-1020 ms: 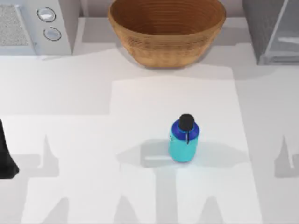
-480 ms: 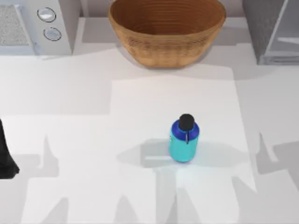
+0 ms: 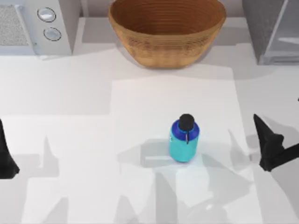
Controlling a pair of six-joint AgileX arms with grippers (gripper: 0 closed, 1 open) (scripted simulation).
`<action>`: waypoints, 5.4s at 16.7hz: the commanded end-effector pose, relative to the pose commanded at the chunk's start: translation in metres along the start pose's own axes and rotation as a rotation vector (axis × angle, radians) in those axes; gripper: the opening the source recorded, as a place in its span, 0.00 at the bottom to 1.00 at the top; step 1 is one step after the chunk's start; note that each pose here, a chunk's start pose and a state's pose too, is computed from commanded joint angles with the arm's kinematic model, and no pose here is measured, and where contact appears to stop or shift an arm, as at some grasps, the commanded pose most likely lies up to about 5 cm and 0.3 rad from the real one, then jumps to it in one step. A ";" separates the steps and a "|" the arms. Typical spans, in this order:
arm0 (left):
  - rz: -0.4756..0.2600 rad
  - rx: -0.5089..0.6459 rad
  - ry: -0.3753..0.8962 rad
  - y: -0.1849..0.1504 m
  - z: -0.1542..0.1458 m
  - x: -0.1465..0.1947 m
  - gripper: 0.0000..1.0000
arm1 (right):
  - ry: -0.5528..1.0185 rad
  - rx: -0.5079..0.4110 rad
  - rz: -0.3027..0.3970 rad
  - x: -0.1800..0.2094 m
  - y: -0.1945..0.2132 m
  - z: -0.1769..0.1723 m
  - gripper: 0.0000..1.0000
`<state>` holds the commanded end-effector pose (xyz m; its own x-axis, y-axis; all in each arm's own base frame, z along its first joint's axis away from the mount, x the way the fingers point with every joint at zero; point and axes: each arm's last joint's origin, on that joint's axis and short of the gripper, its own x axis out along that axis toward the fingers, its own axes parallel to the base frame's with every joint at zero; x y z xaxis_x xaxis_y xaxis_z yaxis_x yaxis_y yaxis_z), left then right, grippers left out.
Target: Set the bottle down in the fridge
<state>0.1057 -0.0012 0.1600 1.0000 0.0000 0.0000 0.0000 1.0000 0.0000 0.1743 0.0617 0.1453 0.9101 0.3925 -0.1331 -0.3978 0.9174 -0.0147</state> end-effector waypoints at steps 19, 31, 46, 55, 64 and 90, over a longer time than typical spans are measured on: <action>0.000 0.000 0.000 0.000 0.000 0.000 1.00 | 0.062 -0.048 0.363 0.049 0.067 -0.077 1.00; 0.000 0.000 0.000 0.000 0.000 0.000 1.00 | 0.059 -0.048 0.364 0.097 0.085 -0.080 1.00; 0.000 0.000 0.000 0.000 0.000 0.000 1.00 | 0.062 -0.048 0.363 0.105 0.088 -0.081 0.33; 0.000 0.000 0.000 0.000 0.000 0.000 1.00 | 0.062 -0.048 0.363 0.105 0.088 -0.081 0.01; 0.000 0.000 0.000 0.000 0.000 0.000 1.00 | 0.096 -0.052 0.376 0.095 0.062 -0.071 0.01; 0.000 0.000 0.000 0.000 0.000 0.000 1.00 | -0.040 -0.029 0.039 -0.007 -0.025 0.020 0.01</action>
<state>0.1057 -0.0012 0.1600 1.0000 0.0000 0.0000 0.0000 1.0000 0.0000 0.1799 0.0374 0.1660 0.8977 0.4305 -0.0945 -0.4354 0.8994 -0.0394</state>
